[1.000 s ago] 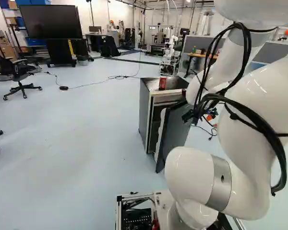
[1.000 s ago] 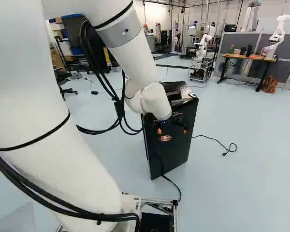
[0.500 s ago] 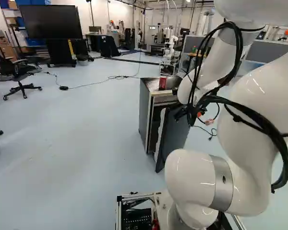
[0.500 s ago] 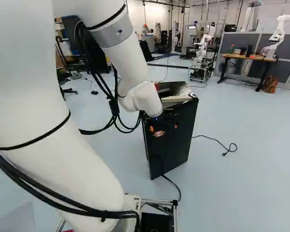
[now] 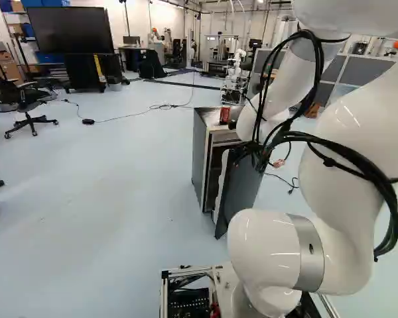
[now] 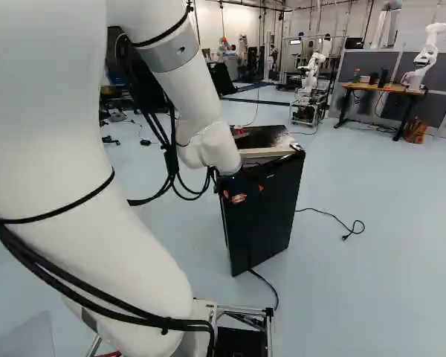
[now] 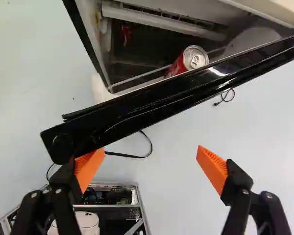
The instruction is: Grab a drink from the fridge
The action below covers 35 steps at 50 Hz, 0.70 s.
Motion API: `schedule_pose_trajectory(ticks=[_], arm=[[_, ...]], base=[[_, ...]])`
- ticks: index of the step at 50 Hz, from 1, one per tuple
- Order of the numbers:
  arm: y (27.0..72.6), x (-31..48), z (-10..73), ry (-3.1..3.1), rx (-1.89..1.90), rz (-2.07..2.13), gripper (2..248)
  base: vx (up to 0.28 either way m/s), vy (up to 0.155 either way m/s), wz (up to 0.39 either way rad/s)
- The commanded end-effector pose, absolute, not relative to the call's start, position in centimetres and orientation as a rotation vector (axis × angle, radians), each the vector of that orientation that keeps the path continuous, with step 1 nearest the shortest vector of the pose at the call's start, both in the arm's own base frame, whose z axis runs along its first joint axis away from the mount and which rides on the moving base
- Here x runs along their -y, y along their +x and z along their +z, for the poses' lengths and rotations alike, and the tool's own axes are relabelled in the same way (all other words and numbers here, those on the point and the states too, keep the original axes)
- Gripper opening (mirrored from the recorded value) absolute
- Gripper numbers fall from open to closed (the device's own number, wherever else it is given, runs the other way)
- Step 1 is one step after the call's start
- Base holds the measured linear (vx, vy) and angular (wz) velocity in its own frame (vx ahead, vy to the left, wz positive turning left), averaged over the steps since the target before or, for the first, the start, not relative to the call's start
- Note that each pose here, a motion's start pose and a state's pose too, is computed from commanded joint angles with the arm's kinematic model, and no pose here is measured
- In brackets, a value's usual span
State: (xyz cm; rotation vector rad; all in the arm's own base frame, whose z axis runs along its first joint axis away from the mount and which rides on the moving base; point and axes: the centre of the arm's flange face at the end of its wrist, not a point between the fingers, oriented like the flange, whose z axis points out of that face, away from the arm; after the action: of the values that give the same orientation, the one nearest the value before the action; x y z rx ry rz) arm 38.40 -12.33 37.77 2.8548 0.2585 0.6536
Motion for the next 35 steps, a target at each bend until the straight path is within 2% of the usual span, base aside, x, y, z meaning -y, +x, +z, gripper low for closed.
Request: schedule_pose_trajectory(ticks=[35], arm=[[40.7,12.4,37.8,2.852,-0.281,0.663,247]], base=[[0.000,0.000,0.000]])
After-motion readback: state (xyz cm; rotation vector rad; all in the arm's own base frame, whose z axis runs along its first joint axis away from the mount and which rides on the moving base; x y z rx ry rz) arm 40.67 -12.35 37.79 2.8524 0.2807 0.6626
